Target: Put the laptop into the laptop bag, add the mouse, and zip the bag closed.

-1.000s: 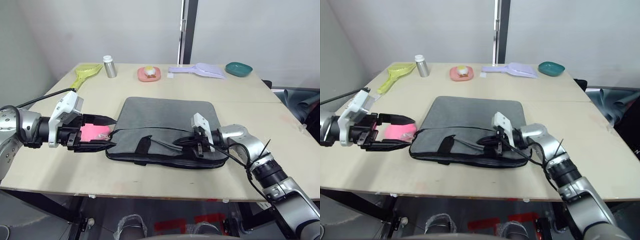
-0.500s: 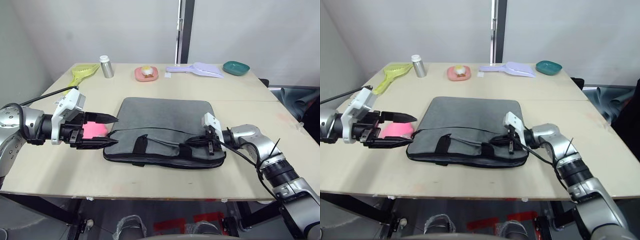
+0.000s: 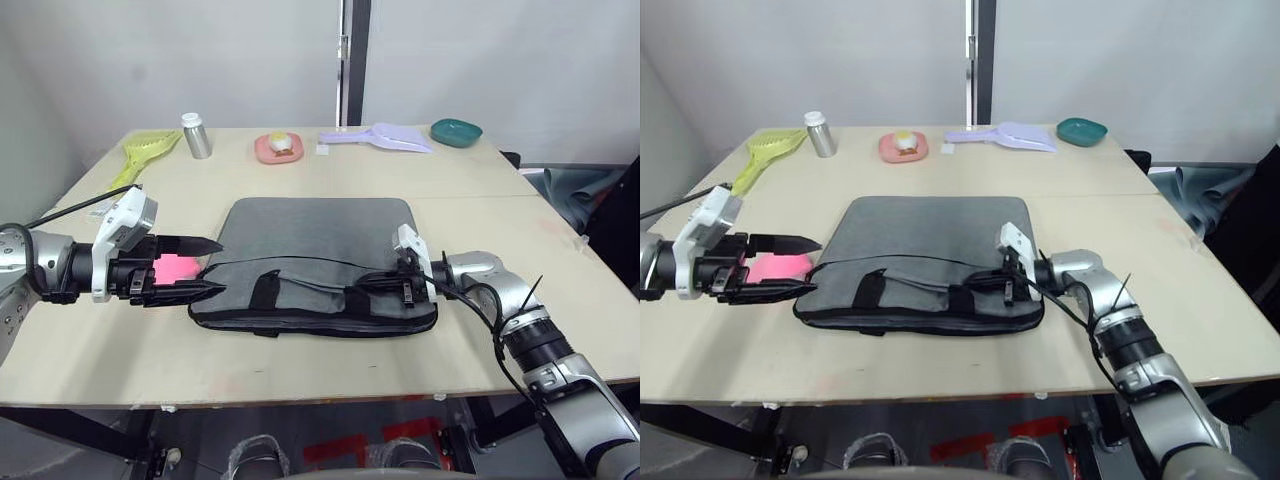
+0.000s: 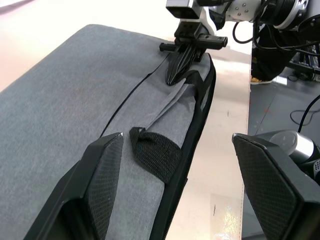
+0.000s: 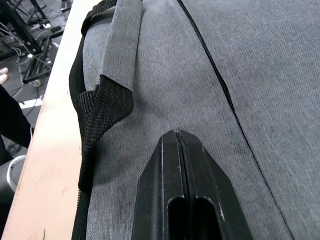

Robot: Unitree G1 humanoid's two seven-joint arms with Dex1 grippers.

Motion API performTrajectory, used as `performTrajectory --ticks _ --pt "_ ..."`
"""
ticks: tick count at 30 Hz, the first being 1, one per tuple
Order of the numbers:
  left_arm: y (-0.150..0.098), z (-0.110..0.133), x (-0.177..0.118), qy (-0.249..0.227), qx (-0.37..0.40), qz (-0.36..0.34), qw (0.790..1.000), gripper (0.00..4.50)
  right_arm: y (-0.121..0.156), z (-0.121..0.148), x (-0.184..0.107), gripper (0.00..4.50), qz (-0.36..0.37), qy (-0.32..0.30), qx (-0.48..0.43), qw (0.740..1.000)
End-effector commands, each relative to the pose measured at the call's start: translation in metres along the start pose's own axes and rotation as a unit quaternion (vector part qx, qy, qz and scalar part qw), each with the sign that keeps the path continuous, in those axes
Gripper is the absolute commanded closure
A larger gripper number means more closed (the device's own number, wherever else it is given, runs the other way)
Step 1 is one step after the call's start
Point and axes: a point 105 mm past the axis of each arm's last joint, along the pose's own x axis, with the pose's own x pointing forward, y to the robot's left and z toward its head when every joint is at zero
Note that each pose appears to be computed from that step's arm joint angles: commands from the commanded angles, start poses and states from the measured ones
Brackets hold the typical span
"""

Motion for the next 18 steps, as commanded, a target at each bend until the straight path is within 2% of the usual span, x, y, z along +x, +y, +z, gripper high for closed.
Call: performTrajectory --ticks 1,4,9,13,18 --pt "-0.002 0.01 -0.004 -0.011 0.02 0.004 1.0 0.86 0.007 0.018 0.006 4.48 0.028 -0.023 -0.012 0.999" --pt "-0.001 0.01 -0.004 -0.012 0.02 0.005 1.0 0.86 0.01 0.013 0.01 4.48 0.037 -0.012 -0.009 0.999" --pt "0.0 0.01 -0.003 -0.014 0.02 0.006 1.0 0.86 0.01 -0.034 0.021 4.48 0.031 0.082 -0.003 0.996" --pt "0.002 0.011 -0.008 -0.017 0.019 0.015 1.0 0.86 0.011 -0.076 0.019 4.48 0.025 0.165 -0.009 0.986" --pt "0.003 0.0 -0.026 -0.024 -0.019 0.053 0.998 0.86 0.008 -0.067 0.019 4.48 0.005 0.117 -0.002 0.993"
